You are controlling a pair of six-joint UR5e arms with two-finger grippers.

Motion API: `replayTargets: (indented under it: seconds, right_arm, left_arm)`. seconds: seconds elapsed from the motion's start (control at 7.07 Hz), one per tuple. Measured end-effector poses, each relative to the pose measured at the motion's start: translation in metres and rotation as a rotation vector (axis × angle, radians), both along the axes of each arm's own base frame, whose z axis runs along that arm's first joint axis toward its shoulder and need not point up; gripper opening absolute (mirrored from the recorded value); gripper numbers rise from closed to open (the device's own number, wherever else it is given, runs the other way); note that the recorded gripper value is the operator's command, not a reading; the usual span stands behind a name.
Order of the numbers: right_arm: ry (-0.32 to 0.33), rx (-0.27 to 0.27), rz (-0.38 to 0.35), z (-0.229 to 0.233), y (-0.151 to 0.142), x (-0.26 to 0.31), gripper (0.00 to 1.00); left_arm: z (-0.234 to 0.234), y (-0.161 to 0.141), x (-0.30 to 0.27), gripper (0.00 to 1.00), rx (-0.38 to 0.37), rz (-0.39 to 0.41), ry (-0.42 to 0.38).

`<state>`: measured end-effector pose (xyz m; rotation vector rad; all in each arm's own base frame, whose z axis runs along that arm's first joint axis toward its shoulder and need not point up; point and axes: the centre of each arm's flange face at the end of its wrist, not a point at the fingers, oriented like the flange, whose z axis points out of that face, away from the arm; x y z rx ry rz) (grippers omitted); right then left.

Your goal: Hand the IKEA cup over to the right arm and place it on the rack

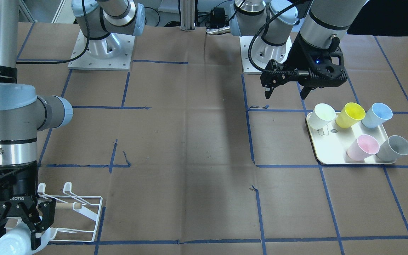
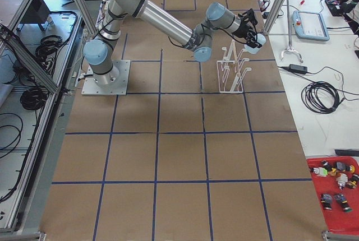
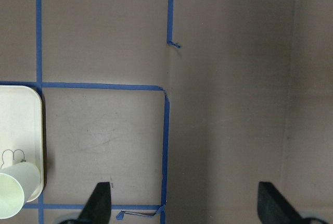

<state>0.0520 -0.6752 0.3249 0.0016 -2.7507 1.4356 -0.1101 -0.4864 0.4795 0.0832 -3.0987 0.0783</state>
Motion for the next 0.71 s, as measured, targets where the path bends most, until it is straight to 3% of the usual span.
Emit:
replayTargets:
  seconds: [0.28, 0.57, 0.71]
  right_arm:
    - [0.012, -0.001, 0.007, -0.004, 0.005, 0.020, 0.11]
    - [0.013, -0.003, 0.011, -0.011, 0.005, 0.025, 0.11]
    - [0.012, 0.002, 0.012, -0.016, 0.004, 0.026, 0.17]
  left_arm:
    - [-0.007, 0.000, 0.049, 1.00, 0.025, 0.066, -0.015]
    - [-0.013, 0.009, 0.094, 1.00, 0.033, 0.058, -0.020]
    - [-0.021, 0.021, 0.117, 1.00, 0.043, 0.048, -0.017]
